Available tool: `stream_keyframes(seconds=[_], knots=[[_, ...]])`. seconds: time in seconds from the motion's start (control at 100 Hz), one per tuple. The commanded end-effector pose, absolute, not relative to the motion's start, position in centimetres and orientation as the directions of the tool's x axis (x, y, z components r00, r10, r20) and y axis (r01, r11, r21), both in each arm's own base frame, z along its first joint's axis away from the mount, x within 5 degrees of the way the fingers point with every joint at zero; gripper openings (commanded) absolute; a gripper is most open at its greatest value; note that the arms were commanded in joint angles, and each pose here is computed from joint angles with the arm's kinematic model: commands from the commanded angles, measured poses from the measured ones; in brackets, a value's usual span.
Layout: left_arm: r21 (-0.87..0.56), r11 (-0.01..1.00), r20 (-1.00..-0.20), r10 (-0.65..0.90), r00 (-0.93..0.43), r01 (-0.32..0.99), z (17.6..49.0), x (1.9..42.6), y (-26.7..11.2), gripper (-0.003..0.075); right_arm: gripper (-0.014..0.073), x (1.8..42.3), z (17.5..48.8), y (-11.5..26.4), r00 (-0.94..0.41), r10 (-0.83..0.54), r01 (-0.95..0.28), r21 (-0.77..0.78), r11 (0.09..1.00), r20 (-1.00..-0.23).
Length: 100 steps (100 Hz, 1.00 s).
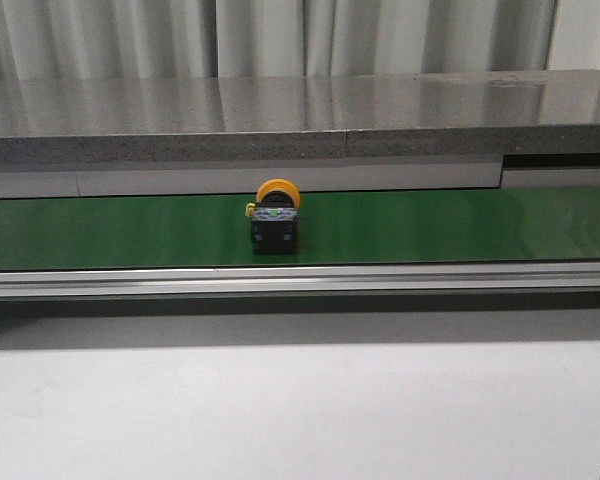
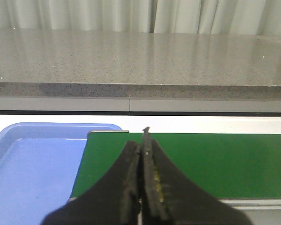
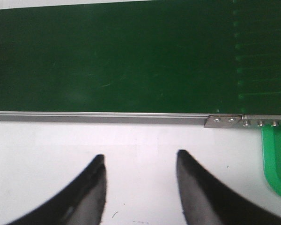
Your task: Move button from left to right
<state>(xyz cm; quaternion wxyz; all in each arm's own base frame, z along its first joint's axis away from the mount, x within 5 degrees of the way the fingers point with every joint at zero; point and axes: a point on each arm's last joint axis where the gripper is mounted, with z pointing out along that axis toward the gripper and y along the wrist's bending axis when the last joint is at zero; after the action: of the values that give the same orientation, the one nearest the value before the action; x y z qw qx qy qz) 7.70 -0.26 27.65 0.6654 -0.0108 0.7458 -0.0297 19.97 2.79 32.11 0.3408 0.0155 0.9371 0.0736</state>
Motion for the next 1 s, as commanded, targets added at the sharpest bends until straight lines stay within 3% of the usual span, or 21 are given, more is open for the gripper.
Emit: stream_keyframes(seconds=[0.0, 0.06, 0.6, 0.99], knots=[[-0.066, 0.997, -0.998, -0.065, -0.016, 0.035, 29.2, 7.7, -0.3, -0.0020, 0.0554, 20.2, 33.7, 2.8, -0.712, 0.091, -0.032, 0.161, 0.986, -0.696], [-0.066, 0.997, -0.998, -0.065, -0.016, 0.035, 29.2, 7.7, -0.3, -0.0020, 0.0589, 20.3, 33.7, 2.8, -0.707, 0.092, -0.032, 0.162, 0.986, -0.701], [-0.066, 0.997, -0.998, -0.065, -0.016, 0.035, 29.2, 7.7, -0.3, -0.0020, 0.0581, 22.4, 32.2, 3.5, -0.731, 0.075, -0.069, 0.183, 0.981, -0.678], [-0.066, 0.997, -0.998, -0.065, -0.016, 0.035, 29.2, 7.7, -0.3, -0.0020, 0.0581, 26.0, 29.4, 7.9, -0.733, -0.032, -0.204, 0.175, 0.963, -0.680]])
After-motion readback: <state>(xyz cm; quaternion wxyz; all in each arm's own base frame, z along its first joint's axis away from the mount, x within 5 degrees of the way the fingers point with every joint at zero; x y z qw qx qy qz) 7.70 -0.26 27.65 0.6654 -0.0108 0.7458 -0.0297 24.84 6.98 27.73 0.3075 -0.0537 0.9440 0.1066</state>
